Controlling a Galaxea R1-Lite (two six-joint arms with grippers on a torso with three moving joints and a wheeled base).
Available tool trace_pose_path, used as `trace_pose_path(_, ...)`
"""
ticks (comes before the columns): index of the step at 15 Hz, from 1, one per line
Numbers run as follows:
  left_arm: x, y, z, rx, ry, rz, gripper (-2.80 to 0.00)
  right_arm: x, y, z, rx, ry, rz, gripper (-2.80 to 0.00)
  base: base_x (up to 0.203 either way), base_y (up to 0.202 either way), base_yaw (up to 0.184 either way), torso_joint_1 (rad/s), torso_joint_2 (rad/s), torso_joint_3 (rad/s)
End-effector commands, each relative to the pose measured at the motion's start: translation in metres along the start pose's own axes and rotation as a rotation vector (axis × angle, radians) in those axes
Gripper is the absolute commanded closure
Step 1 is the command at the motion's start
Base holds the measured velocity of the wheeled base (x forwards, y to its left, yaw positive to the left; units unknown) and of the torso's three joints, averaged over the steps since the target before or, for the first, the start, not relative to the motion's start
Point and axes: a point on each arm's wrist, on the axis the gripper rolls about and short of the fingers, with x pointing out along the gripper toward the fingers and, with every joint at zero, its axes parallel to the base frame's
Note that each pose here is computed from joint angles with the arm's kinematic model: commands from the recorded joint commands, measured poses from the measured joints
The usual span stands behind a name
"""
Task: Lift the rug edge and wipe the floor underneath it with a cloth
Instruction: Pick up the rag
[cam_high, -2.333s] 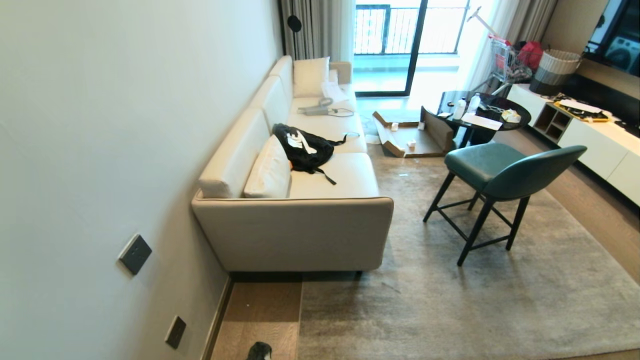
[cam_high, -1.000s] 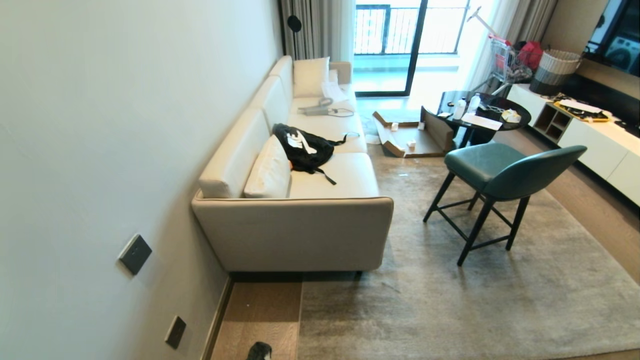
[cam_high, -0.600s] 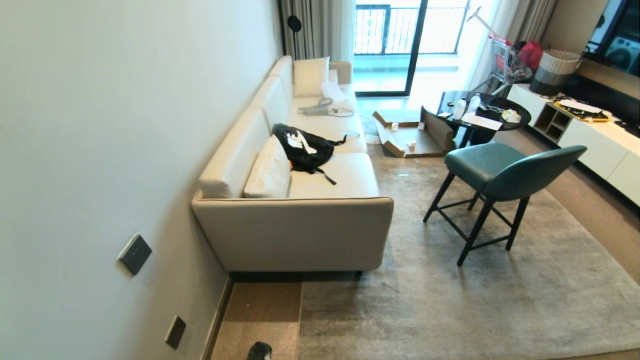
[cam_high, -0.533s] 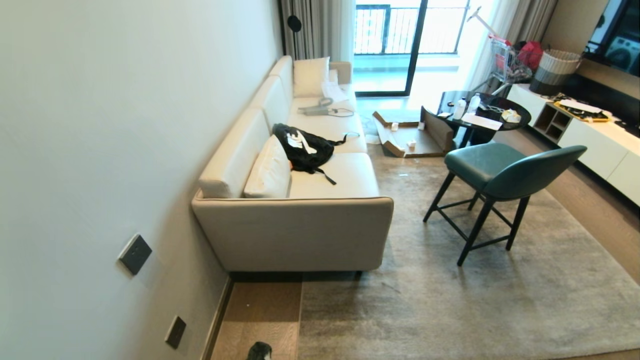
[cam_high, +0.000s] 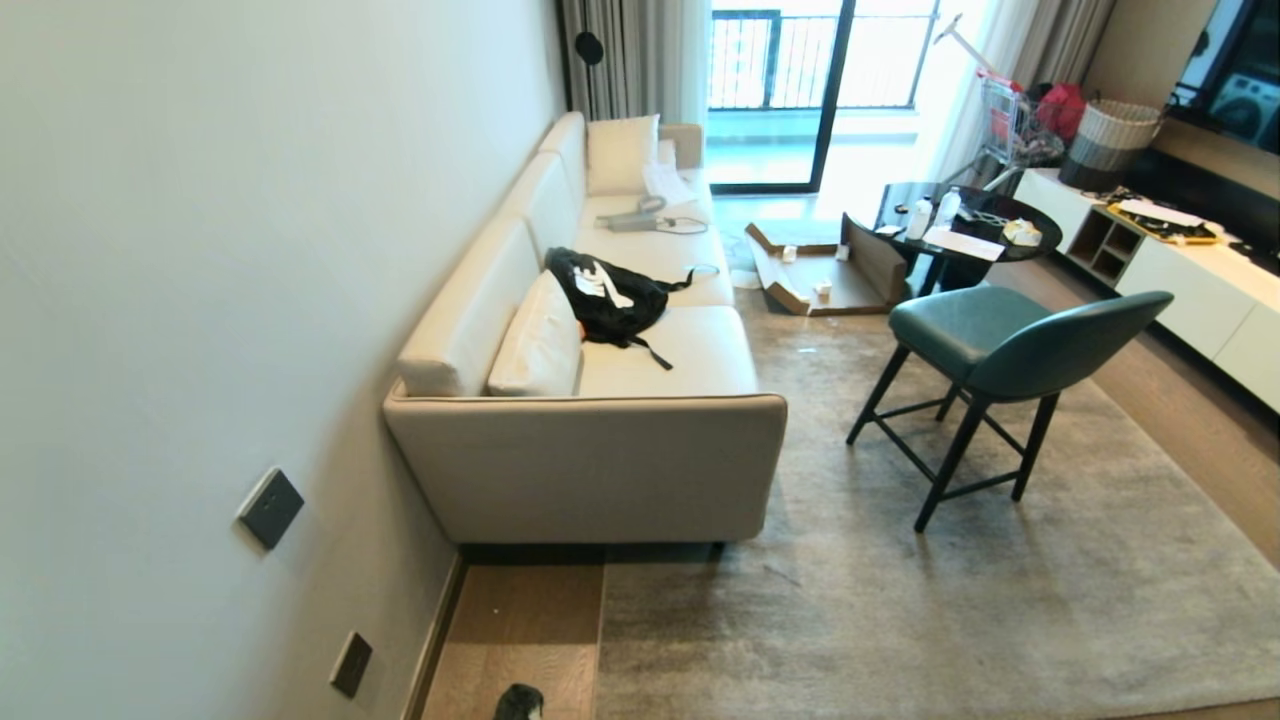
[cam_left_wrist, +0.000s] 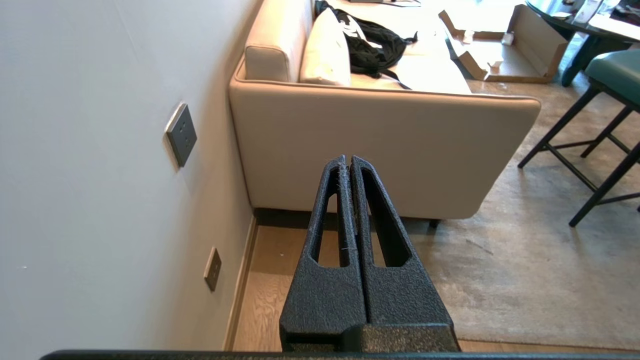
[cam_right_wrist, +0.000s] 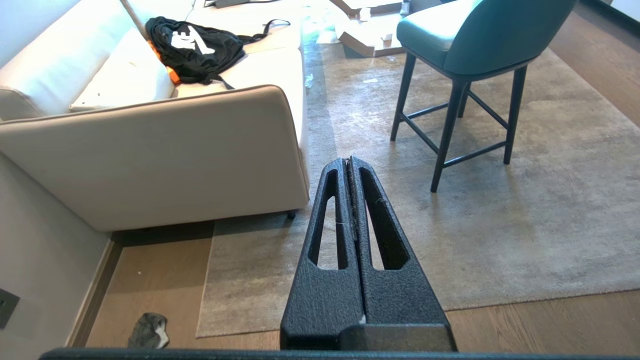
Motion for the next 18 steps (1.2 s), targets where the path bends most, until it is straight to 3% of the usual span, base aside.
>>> trace_pose_path(1,0.0000,0.0000,0.0000,-0.001,0.000,0.001,0.00,0.0002,0.0000,-0.0003,0.000,0.002,-0.001,0.00,0.000,0.000,0.000,-0.121,0.27,0.156)
trace_pose_path(18,0.0000,0.0000,0.0000,-0.001,0.000,0.001,0.00,0.0003,0.0000,-0.0001,0.001,0.003,-0.001,0.00,0.000,0.000,0.000,-0.129,0.32,0.181)
